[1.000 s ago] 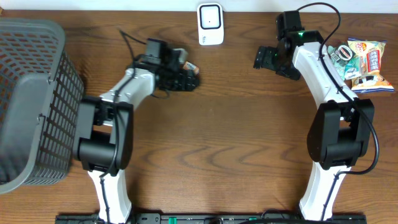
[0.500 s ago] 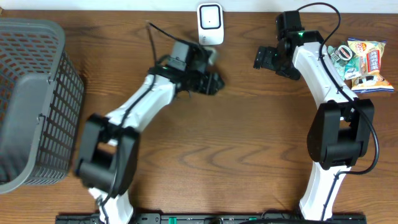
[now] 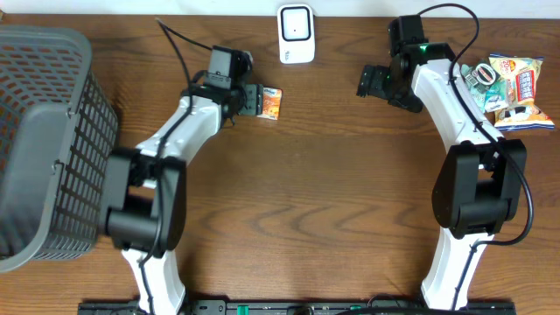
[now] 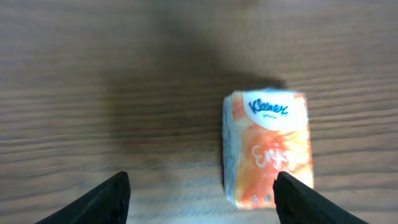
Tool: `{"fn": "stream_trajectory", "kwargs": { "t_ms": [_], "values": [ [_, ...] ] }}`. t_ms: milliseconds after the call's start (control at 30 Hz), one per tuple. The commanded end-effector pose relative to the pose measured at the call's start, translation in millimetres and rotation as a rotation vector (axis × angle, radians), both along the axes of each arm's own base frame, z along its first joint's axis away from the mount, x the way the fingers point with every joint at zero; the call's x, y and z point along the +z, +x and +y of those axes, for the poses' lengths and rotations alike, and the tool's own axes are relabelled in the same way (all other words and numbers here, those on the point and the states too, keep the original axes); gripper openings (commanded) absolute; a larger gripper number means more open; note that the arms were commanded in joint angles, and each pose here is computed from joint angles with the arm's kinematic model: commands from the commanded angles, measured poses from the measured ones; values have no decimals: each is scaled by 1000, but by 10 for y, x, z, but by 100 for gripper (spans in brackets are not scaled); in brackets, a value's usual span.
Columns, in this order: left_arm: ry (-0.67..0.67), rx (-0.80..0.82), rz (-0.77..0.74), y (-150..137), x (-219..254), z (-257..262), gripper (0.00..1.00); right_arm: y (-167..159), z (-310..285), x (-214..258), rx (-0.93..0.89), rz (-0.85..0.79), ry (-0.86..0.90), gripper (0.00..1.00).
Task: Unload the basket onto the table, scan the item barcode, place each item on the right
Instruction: 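Carry the orange Kleenex pack right and release it at table centre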
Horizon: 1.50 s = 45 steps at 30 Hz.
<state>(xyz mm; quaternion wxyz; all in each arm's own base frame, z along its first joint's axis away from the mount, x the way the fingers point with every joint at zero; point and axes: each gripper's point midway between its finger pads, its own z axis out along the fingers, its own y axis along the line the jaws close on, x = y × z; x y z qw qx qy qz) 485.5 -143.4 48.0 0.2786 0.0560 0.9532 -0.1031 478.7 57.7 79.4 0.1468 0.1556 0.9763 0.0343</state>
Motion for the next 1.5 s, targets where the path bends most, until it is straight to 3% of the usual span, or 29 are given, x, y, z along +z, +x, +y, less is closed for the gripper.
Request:
{"fn": "stream_trajectory", "kwargs": {
  "t_ms": [0,167,600,767,900,1033,1267,1367,1400,1433,1467],
  "values": [
    [-76,-30,27,14,-168,-166,73,-15,-16,-64,7,16,-16,99],
    [-141,47,20,108,-198,-200,76,-15,-16,-64,7,16,-16,99],
    [-187,-34,77,-73,-302,-498,71,-15,-16,-64,7,16,-16,99],
    [-189,-27,116,-139,-410,-540,44,-15,-16,-64,7,16,-16,99],
    [-271,-110,152,-273,-364,-799,31,-15,-16,-64,7,16,-16,99],
    [-308,-176,179,-418,-340,-1044,8,-15,-16,-64,7,16,-16,99],
    [-335,-362,178,-855,-121,-1794,7,-15,-16,-64,7,16,-16,99],
    [-303,-352,110,-836,82,-1940,8,-15,-16,-64,7,16,-16,99],
    [-275,-308,82,-779,127,-1908,17,-15,-16,-64,7,16,-16,99],
    [-242,-262,48,-713,175,-1854,33,-16,-16,-64,7,16,-16,99],
    [-191,-201,-8,-608,272,-1739,40,-15,-16,-64,7,16,-16,99]
  ]
}}
